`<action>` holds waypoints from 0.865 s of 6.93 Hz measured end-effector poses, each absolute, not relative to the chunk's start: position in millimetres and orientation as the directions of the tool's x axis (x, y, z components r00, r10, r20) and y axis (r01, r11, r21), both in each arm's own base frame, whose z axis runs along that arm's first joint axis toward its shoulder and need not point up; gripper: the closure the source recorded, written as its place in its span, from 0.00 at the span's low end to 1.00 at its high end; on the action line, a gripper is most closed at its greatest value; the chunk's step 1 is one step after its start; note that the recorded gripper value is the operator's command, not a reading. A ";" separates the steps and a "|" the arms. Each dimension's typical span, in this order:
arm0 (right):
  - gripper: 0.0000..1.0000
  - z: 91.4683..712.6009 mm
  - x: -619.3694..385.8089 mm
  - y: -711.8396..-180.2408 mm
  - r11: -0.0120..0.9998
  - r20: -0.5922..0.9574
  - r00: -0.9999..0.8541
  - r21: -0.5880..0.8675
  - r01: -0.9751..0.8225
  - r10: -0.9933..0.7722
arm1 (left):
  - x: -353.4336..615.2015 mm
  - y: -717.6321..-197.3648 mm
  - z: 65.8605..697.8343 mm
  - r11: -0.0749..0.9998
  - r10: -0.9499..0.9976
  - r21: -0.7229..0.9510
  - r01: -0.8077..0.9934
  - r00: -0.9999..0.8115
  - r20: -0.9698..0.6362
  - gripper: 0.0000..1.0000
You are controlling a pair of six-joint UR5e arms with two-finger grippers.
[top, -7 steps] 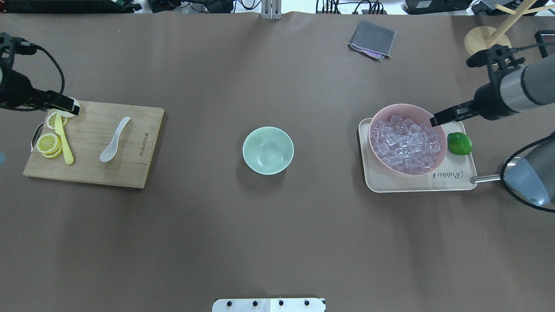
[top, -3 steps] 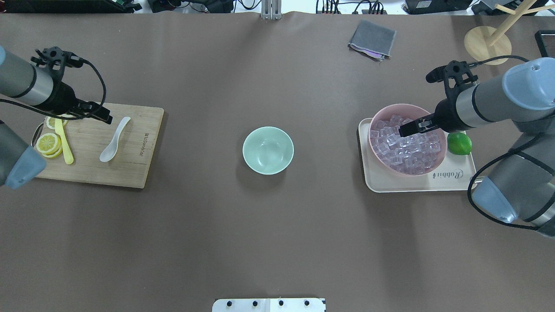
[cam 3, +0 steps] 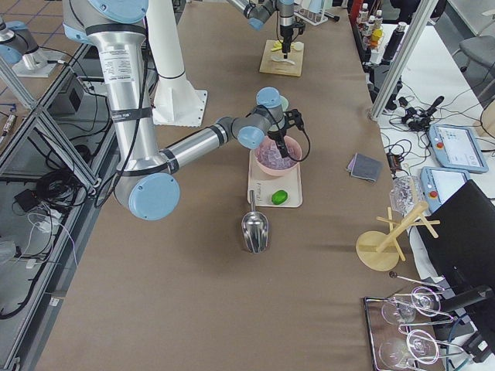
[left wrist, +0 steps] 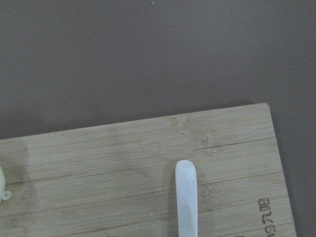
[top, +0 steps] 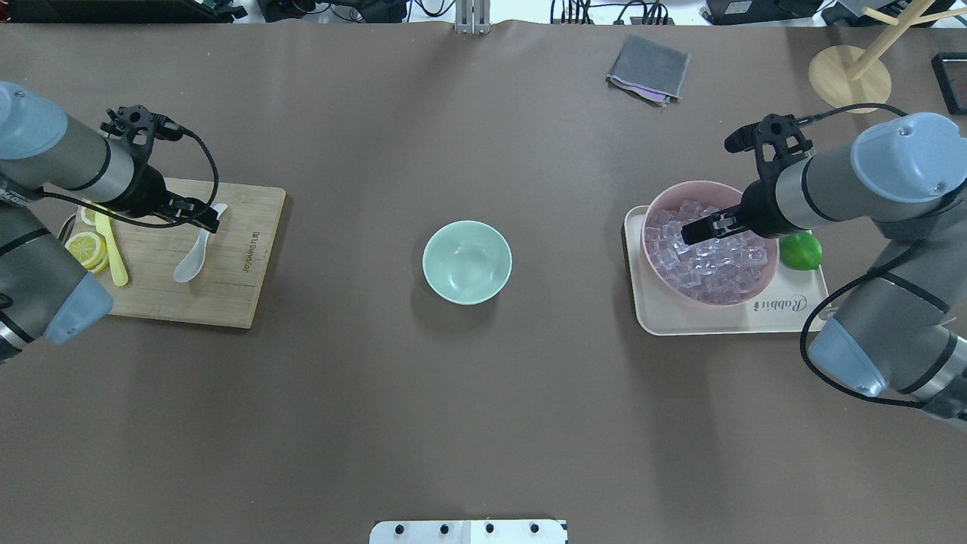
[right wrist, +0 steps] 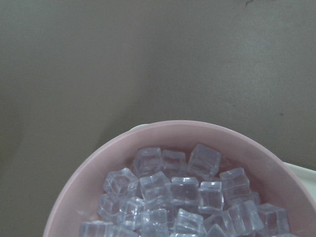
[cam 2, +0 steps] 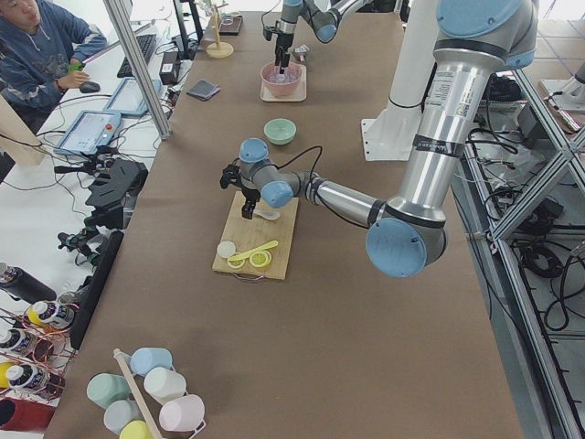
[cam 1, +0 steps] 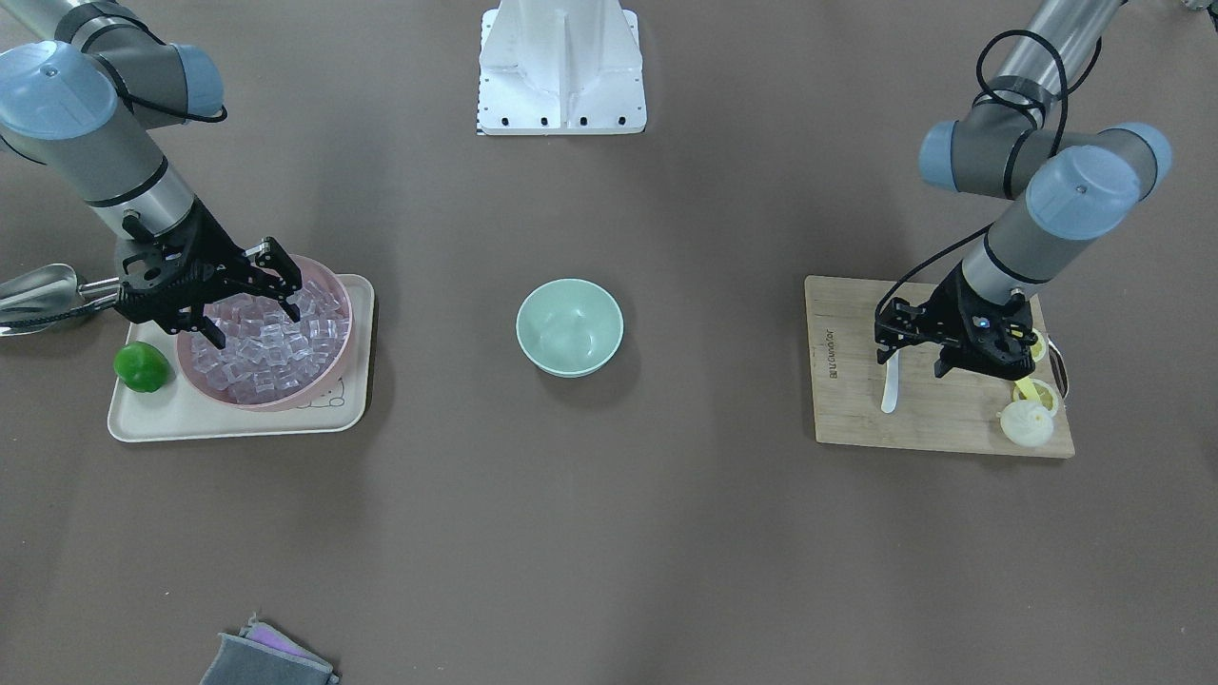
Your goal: Put spoon and ice into bowl
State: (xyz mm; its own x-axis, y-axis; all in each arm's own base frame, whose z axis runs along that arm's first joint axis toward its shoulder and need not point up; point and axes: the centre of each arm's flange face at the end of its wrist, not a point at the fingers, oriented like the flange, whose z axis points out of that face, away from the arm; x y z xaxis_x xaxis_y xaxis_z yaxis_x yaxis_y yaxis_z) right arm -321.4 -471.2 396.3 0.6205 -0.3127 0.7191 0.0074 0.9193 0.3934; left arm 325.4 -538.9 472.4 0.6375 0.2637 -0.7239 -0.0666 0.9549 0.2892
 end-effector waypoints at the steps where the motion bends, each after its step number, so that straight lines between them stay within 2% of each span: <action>1: 0.09 395.1 -323.4 -469.8 0.923 0.724 0.621 0.385 -0.003 -0.300 | 332.4 -541.1 473.4 0.955 0.266 0.288 -0.072 0.640 -0.721 0.67; 3: 0.09 394.1 -325.8 -467.9 0.925 0.727 0.621 0.380 -0.009 -0.293 | 338.0 -541.8 474.4 0.955 0.267 0.286 -0.078 0.640 -0.720 0.78; 5: 0.09 394.4 -326.3 -467.2 0.925 0.727 0.621 0.379 -0.009 -0.292 | 341.1 -540.5 474.9 0.955 0.270 0.287 -0.081 0.642 -0.718 1.00; 6: 0.09 394.5 -326.5 -467.0 0.925 0.727 0.622 0.379 -0.009 -0.292 | 341.5 -540.7 475.4 0.955 0.269 0.288 -0.078 0.645 -0.715 1.00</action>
